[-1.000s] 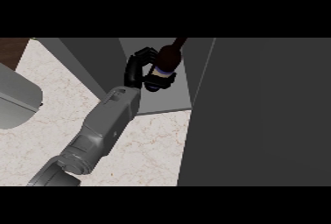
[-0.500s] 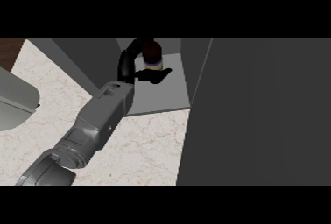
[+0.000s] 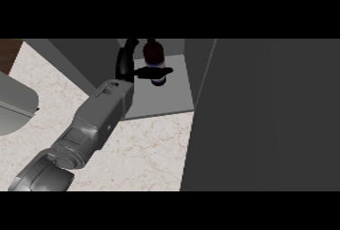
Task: Pick up the wine, place it into the cabinet and close the cabinet
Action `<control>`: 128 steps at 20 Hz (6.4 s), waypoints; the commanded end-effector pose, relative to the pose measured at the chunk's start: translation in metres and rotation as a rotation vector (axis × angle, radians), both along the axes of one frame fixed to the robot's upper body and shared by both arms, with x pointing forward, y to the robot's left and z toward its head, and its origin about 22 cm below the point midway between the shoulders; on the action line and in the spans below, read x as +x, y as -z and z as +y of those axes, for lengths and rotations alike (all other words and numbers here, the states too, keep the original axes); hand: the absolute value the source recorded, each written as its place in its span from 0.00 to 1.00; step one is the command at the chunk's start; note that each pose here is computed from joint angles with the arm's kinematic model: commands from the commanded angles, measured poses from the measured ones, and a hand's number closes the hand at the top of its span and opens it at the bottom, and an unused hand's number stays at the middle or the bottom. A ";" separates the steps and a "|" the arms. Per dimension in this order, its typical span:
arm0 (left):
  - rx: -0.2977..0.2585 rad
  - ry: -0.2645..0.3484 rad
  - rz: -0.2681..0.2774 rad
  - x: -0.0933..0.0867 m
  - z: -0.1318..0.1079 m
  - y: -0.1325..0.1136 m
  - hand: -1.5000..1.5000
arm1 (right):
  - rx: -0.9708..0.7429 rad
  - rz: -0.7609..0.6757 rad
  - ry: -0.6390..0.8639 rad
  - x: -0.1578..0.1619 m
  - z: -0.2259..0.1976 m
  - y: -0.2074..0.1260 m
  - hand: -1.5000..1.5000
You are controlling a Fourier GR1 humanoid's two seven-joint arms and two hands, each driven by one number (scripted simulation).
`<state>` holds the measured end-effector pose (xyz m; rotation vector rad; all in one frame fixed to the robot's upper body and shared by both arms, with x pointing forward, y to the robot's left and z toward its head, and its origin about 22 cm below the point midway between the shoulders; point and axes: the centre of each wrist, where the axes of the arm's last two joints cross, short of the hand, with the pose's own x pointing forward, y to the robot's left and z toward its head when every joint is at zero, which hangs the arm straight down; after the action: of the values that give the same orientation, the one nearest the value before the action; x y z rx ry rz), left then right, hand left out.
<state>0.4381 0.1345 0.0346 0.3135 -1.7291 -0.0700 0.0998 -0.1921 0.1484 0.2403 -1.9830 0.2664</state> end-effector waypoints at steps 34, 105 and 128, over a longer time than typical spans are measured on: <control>-0.457 0.458 -0.075 -0.009 -0.047 -0.018 0.00 | 0.048 0.062 0.042 -0.033 -0.014 -0.035 0.00; -0.530 0.434 -0.139 -0.201 0.221 0.008 0.00 | -0.117 0.077 -0.513 -0.022 0.026 -0.031 1.00; -0.542 0.398 -0.137 -0.200 0.260 0.019 0.00 | -0.169 0.061 -0.445 0.112 0.188 -0.101 1.00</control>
<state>0.2365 0.3887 0.0240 -0.4331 -1.8424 0.1163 0.1954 -0.0341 0.2230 0.5864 -1.8176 0.6932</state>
